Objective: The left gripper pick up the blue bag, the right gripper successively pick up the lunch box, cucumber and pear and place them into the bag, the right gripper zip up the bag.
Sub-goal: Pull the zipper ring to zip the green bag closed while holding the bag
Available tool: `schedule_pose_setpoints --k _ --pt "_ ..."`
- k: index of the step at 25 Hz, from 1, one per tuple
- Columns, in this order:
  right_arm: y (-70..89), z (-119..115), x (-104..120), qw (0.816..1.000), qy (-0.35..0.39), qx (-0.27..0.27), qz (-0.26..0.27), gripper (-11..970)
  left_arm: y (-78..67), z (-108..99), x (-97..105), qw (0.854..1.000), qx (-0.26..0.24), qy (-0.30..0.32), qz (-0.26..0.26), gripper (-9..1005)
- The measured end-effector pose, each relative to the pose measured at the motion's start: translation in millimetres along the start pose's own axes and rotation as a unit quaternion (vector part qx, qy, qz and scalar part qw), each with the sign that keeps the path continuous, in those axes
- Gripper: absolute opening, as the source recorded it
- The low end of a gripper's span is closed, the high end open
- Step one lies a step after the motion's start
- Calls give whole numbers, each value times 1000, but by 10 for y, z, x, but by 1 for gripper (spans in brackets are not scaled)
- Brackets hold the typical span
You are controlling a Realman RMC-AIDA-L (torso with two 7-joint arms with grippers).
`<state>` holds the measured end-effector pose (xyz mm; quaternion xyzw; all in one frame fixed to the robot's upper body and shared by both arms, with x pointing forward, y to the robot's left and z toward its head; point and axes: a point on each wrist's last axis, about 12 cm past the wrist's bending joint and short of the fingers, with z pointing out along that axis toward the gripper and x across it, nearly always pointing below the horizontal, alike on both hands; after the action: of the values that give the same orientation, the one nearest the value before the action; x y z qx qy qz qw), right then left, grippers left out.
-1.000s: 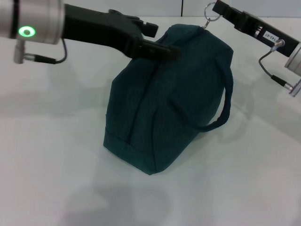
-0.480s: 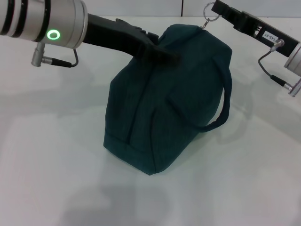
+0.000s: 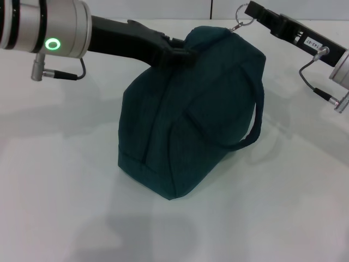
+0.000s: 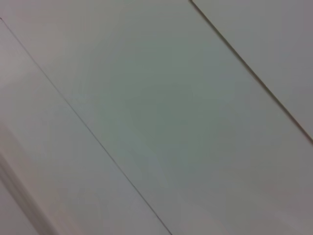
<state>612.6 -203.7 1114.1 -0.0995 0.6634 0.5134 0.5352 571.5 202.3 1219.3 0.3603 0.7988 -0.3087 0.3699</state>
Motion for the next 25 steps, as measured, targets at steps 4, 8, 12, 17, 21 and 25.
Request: schedule_pose_setpoints --k 4,8,12,17,21,25 --pt "-1 -1 1 1000 0 1 1 20 -28 30 4 1000 13 13 4 355" --pt "-1 -1 1 1000 0 0 2 20 -30 47 6 1000 17 17 7 270" --pt "-3 -8 4 1000 0 1 3 21 -39 46 10 999 21 19 20 188" --pt "-40 -51 28 1000 0 15 6 21 -43 31 12 999 24 17 23 98" --pt "-131 -111 81 999 7 52 11 21 -54 -11 12 999 34 6 27 85" --pt "-233 -190 183 995 22 94 20 21 -44 -97 -2 998 47 -16 27 68"
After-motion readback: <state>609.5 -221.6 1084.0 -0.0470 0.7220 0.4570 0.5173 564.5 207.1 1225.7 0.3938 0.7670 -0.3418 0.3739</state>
